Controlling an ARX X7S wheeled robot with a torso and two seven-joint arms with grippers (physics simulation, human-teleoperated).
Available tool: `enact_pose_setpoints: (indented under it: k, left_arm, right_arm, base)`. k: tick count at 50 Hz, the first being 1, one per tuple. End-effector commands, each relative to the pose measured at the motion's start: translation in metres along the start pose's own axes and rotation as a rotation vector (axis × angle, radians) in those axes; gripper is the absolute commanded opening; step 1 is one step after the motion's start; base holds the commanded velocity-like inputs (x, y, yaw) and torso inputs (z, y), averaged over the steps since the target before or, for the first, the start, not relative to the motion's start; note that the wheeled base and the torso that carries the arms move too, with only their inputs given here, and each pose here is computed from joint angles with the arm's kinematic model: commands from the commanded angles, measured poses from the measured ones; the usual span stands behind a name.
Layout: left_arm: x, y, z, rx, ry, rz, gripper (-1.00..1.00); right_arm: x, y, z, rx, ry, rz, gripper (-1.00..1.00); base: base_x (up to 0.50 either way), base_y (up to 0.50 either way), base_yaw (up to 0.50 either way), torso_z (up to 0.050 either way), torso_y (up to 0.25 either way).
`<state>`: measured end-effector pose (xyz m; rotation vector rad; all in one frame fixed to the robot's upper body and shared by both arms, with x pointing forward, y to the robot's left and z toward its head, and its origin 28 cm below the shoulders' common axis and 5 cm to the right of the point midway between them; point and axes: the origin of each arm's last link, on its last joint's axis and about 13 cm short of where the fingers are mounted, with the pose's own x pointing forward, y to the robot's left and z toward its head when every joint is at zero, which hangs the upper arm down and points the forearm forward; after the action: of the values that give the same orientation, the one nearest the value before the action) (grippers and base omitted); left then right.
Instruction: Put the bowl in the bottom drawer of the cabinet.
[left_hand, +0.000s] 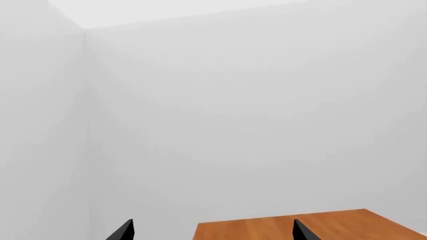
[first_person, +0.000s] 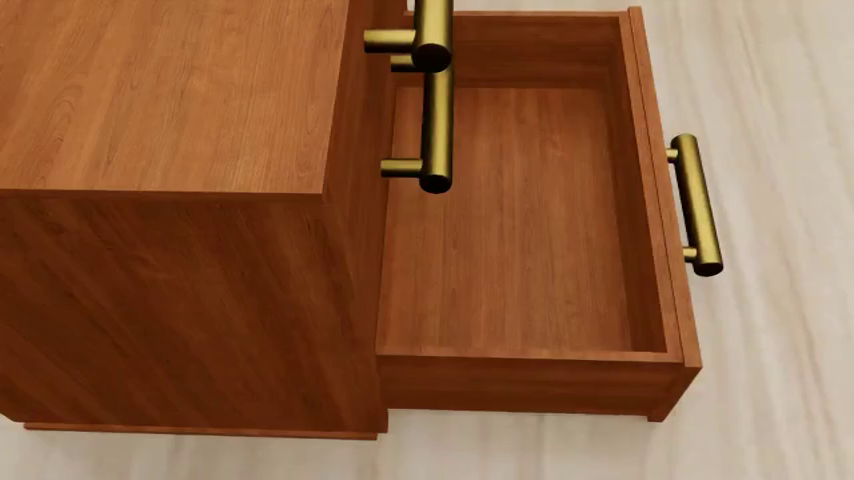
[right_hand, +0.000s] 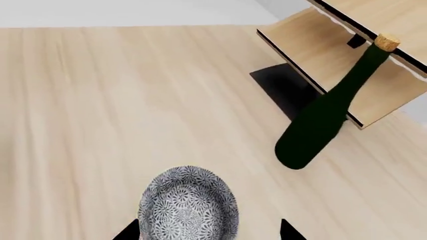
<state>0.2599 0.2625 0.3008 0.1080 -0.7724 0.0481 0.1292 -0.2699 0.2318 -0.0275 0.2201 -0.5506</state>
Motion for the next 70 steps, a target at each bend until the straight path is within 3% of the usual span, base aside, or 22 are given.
enact_pose_setpoints:
  k: [1,6,20,70]
  left_arm:
    - [-0.001,-0.005,-0.015,-0.035,0.08,-0.028,1.0]
    - [-0.003,-0.005,-0.016,-0.035,0.084,-0.028,1.0]
    - [-0.003,-0.005,-0.017,-0.037,0.086,-0.029,1.0]
    - [0.001,-0.007,-0.019,-0.005,0.09,-0.039,1.0]
  right_arm:
    - [0.006,-0.016,0.003,0.054,0.054,-0.034,1.0]
    - [0.007,-0.022,0.006,0.117,0.085,-0.042,1.0]
    - [0.015,-0.032,0.004,0.131,0.132,-0.081,1.0]
    - [0.097,-0.006,-0.021,0.216,0.285,-0.076,1.0]
  base:
    - [0.0,0.0,0.0,0.0,0.0]
    - [0.01,0.0,0.0,0.0,-0.007]
    - [0.0,0.0,0.0,0.0,-0.005]
    - [0.01,0.0,0.0,0.0,-0.006]
